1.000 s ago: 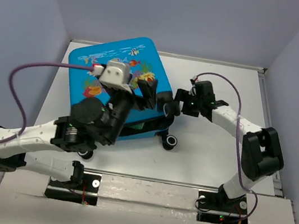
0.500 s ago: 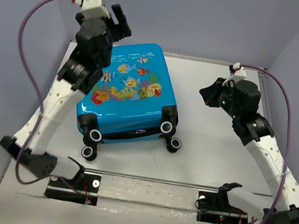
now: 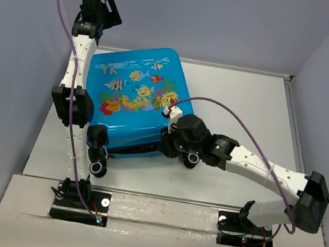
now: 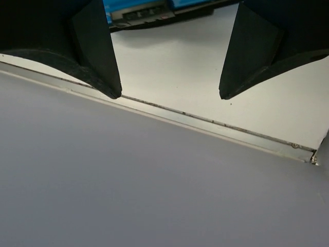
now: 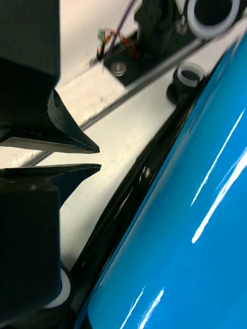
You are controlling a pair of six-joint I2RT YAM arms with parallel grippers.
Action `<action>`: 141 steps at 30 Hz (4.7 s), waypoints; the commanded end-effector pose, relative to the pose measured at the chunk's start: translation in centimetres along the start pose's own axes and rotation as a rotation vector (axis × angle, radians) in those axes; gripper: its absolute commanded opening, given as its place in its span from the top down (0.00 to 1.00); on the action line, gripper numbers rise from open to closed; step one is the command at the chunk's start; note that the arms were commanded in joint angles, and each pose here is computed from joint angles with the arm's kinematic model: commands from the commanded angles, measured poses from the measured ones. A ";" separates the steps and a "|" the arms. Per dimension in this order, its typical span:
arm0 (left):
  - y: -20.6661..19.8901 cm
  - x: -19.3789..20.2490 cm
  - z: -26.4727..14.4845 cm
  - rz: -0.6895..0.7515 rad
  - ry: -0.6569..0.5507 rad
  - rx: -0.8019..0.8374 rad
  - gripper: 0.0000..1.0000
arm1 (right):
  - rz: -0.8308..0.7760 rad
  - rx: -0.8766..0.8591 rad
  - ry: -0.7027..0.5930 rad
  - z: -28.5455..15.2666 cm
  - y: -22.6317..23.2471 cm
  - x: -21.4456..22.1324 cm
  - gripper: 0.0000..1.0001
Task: Pack the luggage
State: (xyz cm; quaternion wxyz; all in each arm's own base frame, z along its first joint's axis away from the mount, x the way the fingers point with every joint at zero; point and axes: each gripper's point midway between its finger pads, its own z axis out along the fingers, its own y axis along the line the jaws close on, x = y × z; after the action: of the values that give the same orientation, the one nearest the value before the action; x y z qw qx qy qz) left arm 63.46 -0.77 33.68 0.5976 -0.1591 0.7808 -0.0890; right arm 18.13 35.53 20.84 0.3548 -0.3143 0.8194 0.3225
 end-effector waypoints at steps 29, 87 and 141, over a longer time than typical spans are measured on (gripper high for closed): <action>4.5 29.9 -12.1 0.084 0.667 0.061 0.35 | 0.144 0.326 -0.188 3.7 -19.8 -13.1 0.77; -3.6 11.8 -4.9 -0.153 0.282 0.274 0.16 | 0.505 0.757 -0.347 -10.5 -26.7 1.8 0.91; 8.5 19.8 -26.2 -0.579 -0.023 0.106 0.27 | 0.139 -0.014 -0.308 3.1 -7.0 -3.0 0.49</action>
State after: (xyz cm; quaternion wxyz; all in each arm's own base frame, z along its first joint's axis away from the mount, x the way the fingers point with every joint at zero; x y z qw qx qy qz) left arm 31.59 -0.76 20.19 0.5633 -0.3283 0.7159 -0.2498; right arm 26.30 30.37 16.46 0.3989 -0.1745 0.8234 0.3638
